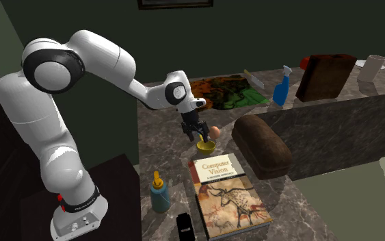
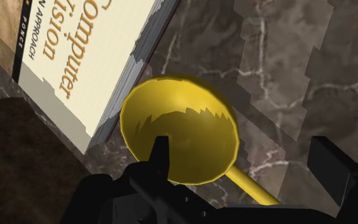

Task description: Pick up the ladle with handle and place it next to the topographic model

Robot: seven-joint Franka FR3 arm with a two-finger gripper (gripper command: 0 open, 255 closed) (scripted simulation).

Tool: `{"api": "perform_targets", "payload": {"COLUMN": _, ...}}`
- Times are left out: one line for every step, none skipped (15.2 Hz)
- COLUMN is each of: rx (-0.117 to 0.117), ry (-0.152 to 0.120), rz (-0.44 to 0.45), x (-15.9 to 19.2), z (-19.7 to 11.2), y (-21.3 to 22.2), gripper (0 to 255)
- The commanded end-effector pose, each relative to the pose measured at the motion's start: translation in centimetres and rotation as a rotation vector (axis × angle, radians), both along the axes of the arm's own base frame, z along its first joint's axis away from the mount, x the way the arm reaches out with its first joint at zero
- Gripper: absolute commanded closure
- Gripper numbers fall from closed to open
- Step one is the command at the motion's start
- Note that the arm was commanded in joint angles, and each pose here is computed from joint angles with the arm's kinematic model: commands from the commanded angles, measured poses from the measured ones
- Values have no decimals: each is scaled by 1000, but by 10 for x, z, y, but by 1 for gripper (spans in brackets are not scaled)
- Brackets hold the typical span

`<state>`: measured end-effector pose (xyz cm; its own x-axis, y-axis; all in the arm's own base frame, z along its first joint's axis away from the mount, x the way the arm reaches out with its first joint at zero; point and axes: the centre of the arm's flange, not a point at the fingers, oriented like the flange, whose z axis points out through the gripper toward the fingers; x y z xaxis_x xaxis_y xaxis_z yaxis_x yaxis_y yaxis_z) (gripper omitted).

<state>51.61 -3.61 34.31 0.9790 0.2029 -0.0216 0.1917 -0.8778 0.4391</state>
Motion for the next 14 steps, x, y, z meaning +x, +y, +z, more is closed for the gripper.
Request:
{"api": "perform_targets", "payload": {"rx": 0, "ry": -1, "rz": 0, "x": -1, "z": -3, "y": -3, "gripper": 0}}
{"api": "perform_targets", "payload": {"rx": 0, "ry": -1, "rz": 0, "x": -1, "z": -3, "y": -3, "gripper": 0}}
{"api": "perform_targets", "payload": {"rx": 0, "ry": -1, "rz": 0, "x": -1, "z": -3, "y": -3, "gripper": 0}}
{"api": "perform_targets", "payload": {"rx": 0, "ry": -1, "rz": 0, "x": -1, "z": -3, "y": -3, "gripper": 0}}
{"api": "perform_targets", "payload": {"rx": 0, "ry": -1, "rz": 0, "x": -1, "z": -3, "y": -3, "gripper": 0}}
{"api": "perform_targets", "payload": {"rx": 0, "ry": -1, "rz": 0, "x": -1, "z": -3, "y": -3, "gripper": 0}}
{"api": "perform_targets", "payload": {"rx": 0, "ry": -1, "rz": 0, "x": -1, "z": -3, "y": -3, "gripper": 0}}
{"api": "perform_targets", "payload": {"rx": 0, "ry": -1, "rz": 0, "x": -1, "z": -3, "y": -3, "gripper": 255}}
{"api": "perform_targets", "payload": {"rx": 0, "ry": -1, "rz": 0, "x": -1, "z": -3, "y": -3, "gripper": 255}}
{"api": "perform_targets", "payload": {"rx": 0, "ry": -1, "rz": 0, "x": -1, "z": -3, "y": -3, "gripper": 255}}
{"api": "perform_targets", "payload": {"rx": 0, "ry": -1, "rz": 0, "x": -1, "z": -3, "y": -3, "gripper": 255}}
{"api": "perform_targets", "payload": {"rx": 0, "ry": -1, "rz": 0, "x": -1, "z": -3, "y": -3, "gripper": 255}}
{"api": "perform_targets", "payload": {"rx": 0, "ry": -1, "rz": 0, "x": -1, "z": -3, "y": -3, "gripper": 255}}
{"api": "perform_targets", "payload": {"rx": 0, "ry": -1, "rz": 0, "x": -1, "z": -3, "y": -3, "gripper": 255}}
